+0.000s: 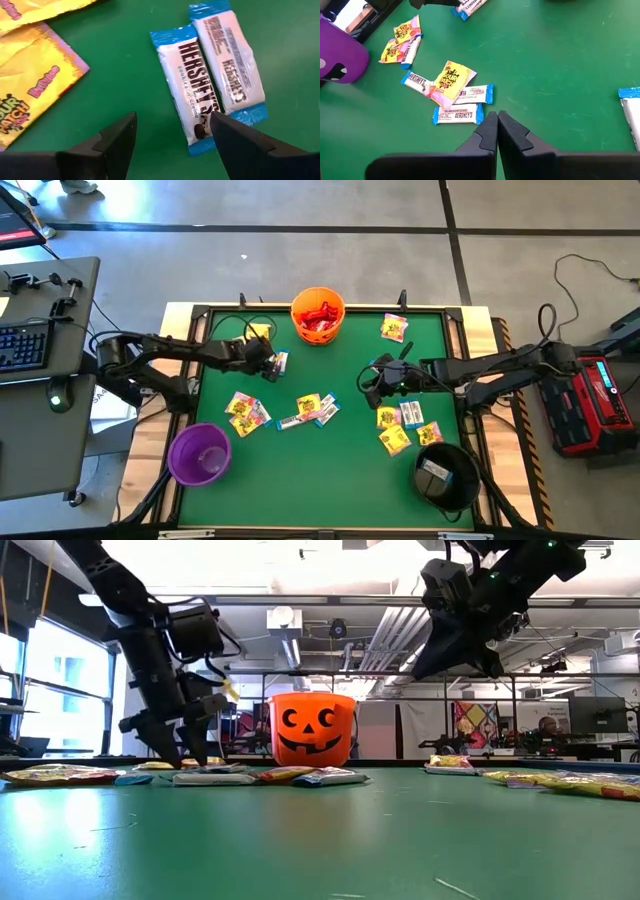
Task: Sort candy by brand, put in halloween buckets
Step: Put the white chocolate bar into the black bucket
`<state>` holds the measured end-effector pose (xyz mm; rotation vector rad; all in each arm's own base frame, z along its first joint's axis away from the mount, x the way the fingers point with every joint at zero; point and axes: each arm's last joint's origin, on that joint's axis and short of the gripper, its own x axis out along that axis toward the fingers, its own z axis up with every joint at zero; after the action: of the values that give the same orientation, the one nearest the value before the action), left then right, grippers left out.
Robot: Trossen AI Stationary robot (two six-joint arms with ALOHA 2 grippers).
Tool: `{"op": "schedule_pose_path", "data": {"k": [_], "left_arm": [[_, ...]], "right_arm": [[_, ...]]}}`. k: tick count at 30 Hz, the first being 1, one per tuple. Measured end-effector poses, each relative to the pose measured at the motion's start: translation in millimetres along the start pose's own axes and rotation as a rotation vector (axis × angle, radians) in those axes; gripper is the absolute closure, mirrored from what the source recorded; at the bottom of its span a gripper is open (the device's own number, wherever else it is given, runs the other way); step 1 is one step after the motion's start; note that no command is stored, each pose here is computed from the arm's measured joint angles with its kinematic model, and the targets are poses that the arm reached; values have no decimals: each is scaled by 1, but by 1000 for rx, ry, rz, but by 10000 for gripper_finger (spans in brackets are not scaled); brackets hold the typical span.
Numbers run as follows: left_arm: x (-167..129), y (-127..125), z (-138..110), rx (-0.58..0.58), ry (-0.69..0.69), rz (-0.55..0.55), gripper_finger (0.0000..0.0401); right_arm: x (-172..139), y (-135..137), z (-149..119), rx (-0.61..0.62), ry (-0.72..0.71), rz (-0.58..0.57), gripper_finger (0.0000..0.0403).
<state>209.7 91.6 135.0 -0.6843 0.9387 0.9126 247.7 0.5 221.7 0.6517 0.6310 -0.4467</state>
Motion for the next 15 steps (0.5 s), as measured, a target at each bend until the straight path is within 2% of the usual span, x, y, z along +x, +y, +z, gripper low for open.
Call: {"op": "schedule_pose_path", "data": {"k": [4,10,15], "left_arm": [[-1,0,-2,15,-16,38,155],[-1,11,-2,14,0,154,155],[-6,20,-1,42,33,178,155]], "right_arm": [[0,0,0,0,-6,-6,403],[0,0,1,2,-21,-9,403],[0,1,2,4,-33,-10,403]]}}
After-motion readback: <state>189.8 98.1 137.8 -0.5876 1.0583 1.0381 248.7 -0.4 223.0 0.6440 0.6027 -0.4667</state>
